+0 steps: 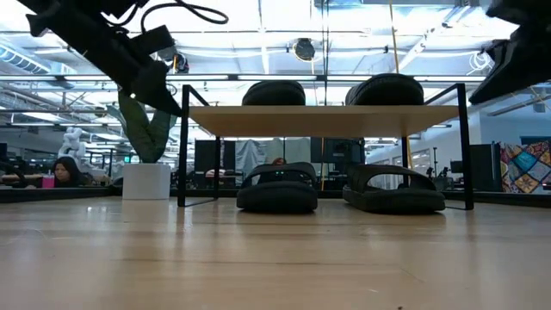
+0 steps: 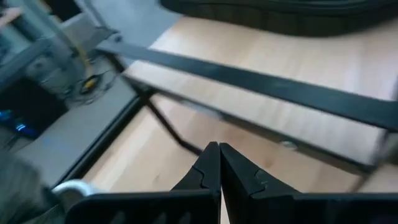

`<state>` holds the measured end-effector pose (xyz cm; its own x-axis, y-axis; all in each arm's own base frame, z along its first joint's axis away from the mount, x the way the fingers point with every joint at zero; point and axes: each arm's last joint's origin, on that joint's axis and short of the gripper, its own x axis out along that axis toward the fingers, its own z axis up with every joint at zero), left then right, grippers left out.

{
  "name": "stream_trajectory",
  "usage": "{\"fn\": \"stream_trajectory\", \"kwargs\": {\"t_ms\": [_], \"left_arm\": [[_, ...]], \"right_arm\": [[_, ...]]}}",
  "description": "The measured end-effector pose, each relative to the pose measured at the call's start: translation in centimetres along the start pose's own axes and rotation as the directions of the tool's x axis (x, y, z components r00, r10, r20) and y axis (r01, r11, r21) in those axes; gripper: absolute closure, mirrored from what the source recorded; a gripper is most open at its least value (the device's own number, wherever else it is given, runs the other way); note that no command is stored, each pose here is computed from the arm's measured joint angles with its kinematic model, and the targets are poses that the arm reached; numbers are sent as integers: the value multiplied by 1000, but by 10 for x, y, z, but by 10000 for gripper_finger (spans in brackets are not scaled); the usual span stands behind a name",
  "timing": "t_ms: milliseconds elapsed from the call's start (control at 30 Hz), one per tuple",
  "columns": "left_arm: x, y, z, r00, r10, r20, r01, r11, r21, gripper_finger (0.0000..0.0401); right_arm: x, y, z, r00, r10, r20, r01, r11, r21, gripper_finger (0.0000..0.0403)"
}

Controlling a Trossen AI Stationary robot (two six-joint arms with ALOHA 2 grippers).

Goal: Pick and place slides into the shelf
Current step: Adjust the shelf

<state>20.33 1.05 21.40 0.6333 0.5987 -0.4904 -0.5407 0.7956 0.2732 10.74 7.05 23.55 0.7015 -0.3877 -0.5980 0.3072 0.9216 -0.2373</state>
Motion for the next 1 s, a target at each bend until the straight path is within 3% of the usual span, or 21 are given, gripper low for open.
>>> {"fn": "stream_trajectory", "kwargs": {"t_ms": [500,1000], "left_arm": [[1,-3,8,984,-168,55,166,986,31,401],[-4,-14,6,966,-252,50,249,967,61,401]], "right_arm": [[7,-1,-11,999,-51,10,51,998,44,403],[7,-2,-10,995,-88,51,84,994,73,403]]}}
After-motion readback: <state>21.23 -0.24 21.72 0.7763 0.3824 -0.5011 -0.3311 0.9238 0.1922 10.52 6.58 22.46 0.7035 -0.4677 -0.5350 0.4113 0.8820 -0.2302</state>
